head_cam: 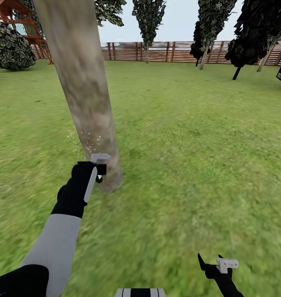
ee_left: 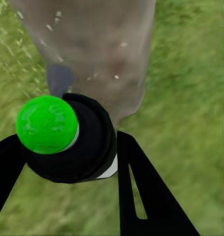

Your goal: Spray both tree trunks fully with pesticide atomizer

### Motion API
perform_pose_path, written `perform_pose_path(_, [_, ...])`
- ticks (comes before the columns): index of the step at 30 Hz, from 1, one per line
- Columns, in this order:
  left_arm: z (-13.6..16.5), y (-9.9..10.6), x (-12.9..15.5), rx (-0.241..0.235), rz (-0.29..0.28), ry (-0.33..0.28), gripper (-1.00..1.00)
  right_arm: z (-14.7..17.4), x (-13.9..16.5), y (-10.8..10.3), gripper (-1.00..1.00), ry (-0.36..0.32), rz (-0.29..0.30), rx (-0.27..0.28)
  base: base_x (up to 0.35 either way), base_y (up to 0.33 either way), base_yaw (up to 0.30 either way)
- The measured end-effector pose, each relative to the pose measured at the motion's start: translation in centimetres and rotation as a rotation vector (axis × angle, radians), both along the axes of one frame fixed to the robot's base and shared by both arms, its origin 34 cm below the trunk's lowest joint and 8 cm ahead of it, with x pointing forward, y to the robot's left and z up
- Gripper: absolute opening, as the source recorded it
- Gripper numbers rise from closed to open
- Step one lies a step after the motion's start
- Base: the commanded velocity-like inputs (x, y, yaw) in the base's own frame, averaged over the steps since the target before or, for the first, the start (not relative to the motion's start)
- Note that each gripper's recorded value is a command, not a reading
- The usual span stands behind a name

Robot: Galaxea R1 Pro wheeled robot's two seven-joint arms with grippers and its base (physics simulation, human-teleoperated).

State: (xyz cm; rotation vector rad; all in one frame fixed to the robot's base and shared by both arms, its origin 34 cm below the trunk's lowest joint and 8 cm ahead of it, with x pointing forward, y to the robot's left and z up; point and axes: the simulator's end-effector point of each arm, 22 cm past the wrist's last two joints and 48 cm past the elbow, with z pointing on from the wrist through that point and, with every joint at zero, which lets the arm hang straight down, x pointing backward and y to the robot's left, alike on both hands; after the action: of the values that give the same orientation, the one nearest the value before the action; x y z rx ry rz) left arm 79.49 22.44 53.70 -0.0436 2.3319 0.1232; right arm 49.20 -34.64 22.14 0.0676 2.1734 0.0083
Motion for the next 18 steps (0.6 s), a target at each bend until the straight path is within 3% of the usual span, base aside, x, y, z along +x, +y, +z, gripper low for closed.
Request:
perform_pose_path(4, [1.5, -0.3, 0.5, 0.010, -0.011, -0.034, -1.00, 0.0, 0.0, 0.0, 1.00, 0.000, 0.000, 0.000, 0.001, 0.000, 0.000])
perform_pose_path(10, [1.0, 2.7, 0.3, -0.002, 0.045, -0.022, -1.00, 0.0, 0.0, 0.0, 1.00, 0.000, 0.000, 0.000, 0.000, 0.000, 0.000])
perform_pose_path(12, [0.4, 2.3, 0.1, -0.006, 0.040, -0.010, -1.00, 0.0, 0.0, 0.0, 1.00, 0.000, 0.000, 0.000, 0.000, 0.000, 0.000])
perform_pose_path(18, [-5.3, 0.3, -1.2, 0.009, -0.006, 0.087, -1.00, 0.0, 0.0, 0.0, 1.00, 0.000, 0.000, 0.000, 0.000, 0.000, 0.000])
